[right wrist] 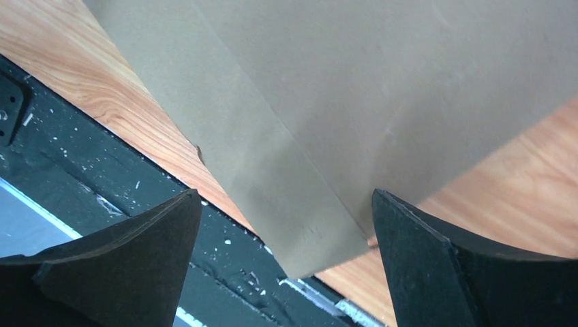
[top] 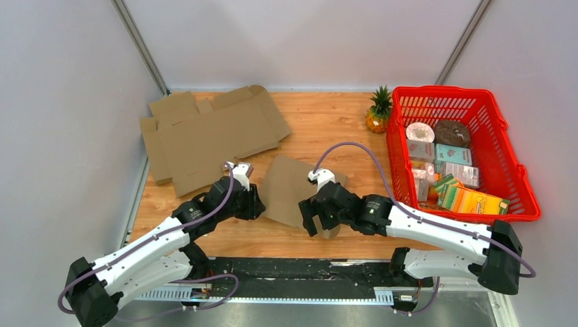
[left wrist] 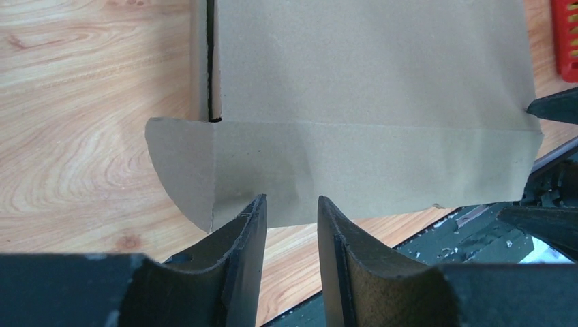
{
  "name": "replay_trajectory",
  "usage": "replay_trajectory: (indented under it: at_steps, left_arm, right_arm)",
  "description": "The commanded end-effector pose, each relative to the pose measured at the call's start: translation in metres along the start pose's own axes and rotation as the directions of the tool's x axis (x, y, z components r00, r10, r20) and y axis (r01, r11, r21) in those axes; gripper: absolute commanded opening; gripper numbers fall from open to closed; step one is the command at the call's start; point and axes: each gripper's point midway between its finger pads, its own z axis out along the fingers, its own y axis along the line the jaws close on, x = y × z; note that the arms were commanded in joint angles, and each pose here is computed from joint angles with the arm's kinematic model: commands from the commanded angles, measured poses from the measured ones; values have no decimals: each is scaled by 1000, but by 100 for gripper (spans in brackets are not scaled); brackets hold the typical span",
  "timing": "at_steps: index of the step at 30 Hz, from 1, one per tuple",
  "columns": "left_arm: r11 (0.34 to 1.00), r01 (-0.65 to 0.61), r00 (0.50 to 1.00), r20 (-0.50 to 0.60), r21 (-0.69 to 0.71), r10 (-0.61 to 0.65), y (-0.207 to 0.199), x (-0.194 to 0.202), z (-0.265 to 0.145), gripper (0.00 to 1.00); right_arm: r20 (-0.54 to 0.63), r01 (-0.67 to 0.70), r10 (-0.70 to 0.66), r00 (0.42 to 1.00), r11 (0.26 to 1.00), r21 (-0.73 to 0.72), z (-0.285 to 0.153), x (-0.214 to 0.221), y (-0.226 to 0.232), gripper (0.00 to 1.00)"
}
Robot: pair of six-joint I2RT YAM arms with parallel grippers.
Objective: Fold the paper box
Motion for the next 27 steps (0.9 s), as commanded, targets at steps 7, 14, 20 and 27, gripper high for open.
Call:
replay_trajectory:
  at_steps: [7,14,20,27]
  left_arm:
    - [996,-77,982,171,-46,84,6,-63,-45,69]
    - [993,-96,994,63,75,91,1,-59,-11,69]
    - [991,-124,992,12,48,124,9,-53,1,65]
    - [987,-93,992,-72,129,103,7,-18,12,57]
  right_arm:
    - [57,-260,263,963,965,-42,-44,11,-16,97]
    - [79,-319,327,942,942,-105,-29,11,-17,92]
    - [31,-333,337,941,939,-85,-11,17,-21,85]
    - [-60,-330,325,944,934,-136,-9,31,-7,77]
